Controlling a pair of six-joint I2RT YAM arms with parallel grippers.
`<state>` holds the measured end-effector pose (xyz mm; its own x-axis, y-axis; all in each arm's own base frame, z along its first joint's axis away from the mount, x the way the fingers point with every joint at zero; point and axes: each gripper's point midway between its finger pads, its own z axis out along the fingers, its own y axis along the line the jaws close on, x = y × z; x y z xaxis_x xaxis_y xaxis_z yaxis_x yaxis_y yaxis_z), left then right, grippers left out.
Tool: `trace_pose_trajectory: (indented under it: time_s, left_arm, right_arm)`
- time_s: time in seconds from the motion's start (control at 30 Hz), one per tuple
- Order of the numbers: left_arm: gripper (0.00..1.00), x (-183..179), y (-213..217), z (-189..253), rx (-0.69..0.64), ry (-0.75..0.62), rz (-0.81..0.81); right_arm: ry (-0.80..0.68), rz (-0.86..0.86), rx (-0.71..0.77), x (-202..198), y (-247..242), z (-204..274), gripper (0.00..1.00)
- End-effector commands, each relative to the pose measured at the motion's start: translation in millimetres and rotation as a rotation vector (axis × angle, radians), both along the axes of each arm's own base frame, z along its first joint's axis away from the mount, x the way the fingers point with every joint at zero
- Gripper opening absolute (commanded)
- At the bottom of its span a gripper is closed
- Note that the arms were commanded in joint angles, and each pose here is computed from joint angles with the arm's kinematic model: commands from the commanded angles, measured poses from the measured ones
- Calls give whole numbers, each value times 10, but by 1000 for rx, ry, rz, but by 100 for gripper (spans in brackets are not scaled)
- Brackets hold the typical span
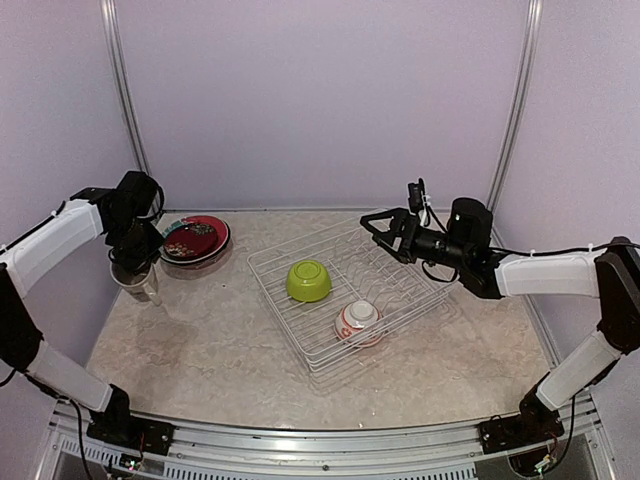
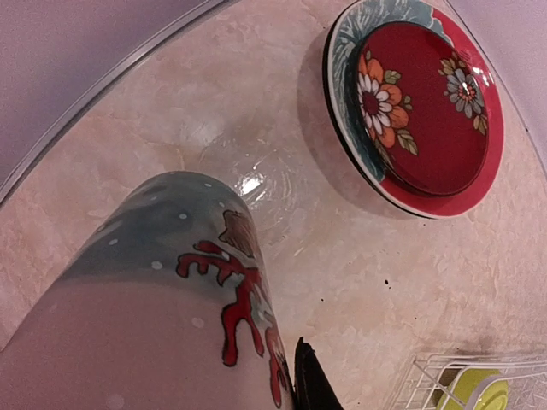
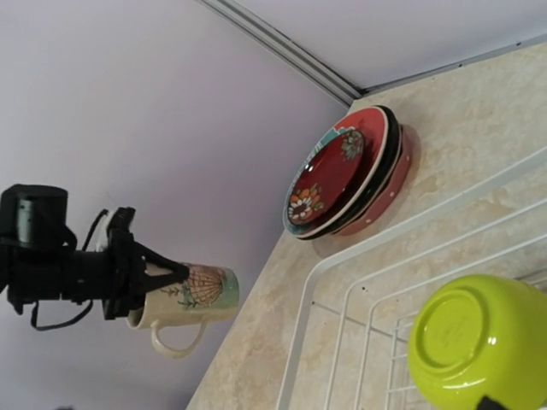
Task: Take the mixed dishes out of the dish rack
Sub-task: Place the cup at the corner of the board.
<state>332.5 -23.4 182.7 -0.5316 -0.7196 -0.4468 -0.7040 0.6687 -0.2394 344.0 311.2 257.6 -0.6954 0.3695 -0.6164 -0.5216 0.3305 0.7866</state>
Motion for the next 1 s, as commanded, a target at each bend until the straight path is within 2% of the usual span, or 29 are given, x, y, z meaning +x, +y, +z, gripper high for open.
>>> trace_pose_trajectory:
  time_s: [0.0, 0.17, 0.33, 0.6, 0.87, 0.97]
  left_arm:
    - [0, 164, 131, 68, -21, -54, -3]
    - [0, 341, 265, -126, -15, 8, -4]
    - [0, 470, 315, -355, -89, 51, 4]
    - [1, 510, 440, -559, -36, 110, 47]
    - [17, 493, 484, -570, -24, 123, 58]
    - [28, 485, 511, -499, -11, 109, 57]
  right_arm:
    - [15, 6, -35, 55, 9, -69, 100]
    - [31, 14, -92, 86, 39, -139, 100]
    - [44, 19, -125, 87, 62, -192, 100]
    - [68, 43, -158, 73, 123, -302, 100]
    - [76, 61, -200, 64, 190, -389, 100]
    - [73, 69, -210, 55, 218, -391, 100]
